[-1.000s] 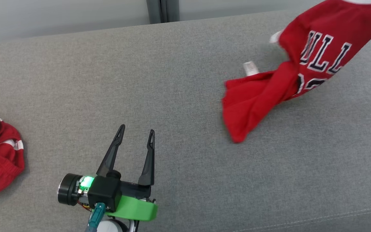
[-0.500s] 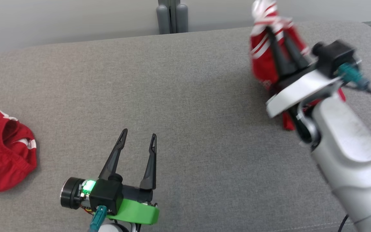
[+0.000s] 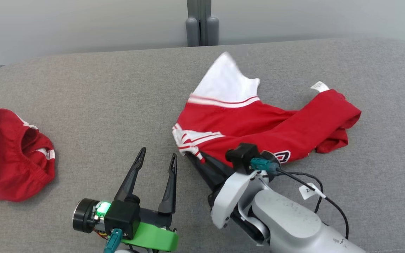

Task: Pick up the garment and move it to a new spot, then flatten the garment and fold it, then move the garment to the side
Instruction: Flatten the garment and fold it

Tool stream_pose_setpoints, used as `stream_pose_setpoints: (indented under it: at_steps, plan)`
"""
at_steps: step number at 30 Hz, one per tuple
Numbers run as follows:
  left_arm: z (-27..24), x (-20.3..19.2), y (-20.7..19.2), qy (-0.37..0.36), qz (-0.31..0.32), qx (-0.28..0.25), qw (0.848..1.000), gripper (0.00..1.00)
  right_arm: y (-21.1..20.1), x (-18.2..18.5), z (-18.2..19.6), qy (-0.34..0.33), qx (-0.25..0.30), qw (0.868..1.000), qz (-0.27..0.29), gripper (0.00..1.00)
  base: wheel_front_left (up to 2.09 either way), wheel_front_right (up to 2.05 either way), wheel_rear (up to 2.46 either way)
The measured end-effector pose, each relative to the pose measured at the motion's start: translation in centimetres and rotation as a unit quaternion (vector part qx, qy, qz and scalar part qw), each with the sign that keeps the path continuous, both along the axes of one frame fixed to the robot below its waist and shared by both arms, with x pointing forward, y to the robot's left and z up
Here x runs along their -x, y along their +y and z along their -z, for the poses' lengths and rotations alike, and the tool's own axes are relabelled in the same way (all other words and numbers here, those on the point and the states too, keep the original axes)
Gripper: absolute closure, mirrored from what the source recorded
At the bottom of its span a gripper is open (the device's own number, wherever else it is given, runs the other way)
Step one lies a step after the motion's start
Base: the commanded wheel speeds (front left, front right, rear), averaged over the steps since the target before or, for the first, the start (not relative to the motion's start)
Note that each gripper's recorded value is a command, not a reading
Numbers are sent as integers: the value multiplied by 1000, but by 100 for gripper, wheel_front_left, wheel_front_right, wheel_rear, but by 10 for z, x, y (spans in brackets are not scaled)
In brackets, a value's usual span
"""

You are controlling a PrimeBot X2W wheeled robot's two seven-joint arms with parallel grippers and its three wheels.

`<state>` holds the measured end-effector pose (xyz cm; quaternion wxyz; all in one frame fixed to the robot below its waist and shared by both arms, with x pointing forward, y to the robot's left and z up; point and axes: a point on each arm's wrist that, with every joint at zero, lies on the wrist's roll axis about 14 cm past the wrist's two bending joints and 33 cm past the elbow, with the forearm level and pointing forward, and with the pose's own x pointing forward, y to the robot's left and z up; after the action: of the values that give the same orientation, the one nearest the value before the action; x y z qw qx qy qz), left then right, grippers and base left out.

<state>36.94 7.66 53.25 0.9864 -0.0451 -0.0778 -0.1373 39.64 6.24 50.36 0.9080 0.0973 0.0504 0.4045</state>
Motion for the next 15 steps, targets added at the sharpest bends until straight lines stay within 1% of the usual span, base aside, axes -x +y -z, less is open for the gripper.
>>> stream_pose_setpoints:
  at_steps: [1,4,5,6,11,15]
  plan:
    - [0,1,0,-1,0,0,1000,0,7,5,0,2,-1,1000,-13,100,0,0,0]
    - [-2,2,2,-2,-3,1,1000,0,29,20,-15,4,-33,998,-51,100,0,0,0]
    - [-2,3,3,-3,-5,0,1000,0,34,21,-21,2,-40,997,-59,66,0,0,0]
    - [-3,3,4,-4,-7,0,1000,0,36,21,-24,1,-43,997,-63,0,0,0,0]
    - [-5,5,12,-6,-23,0,1000,0,38,22,-27,9,-54,996,-64,0,0,0,0]
    - [-5,4,16,-7,-32,0,999,0,27,10,-34,5,-65,997,-37,0,0,0,0]
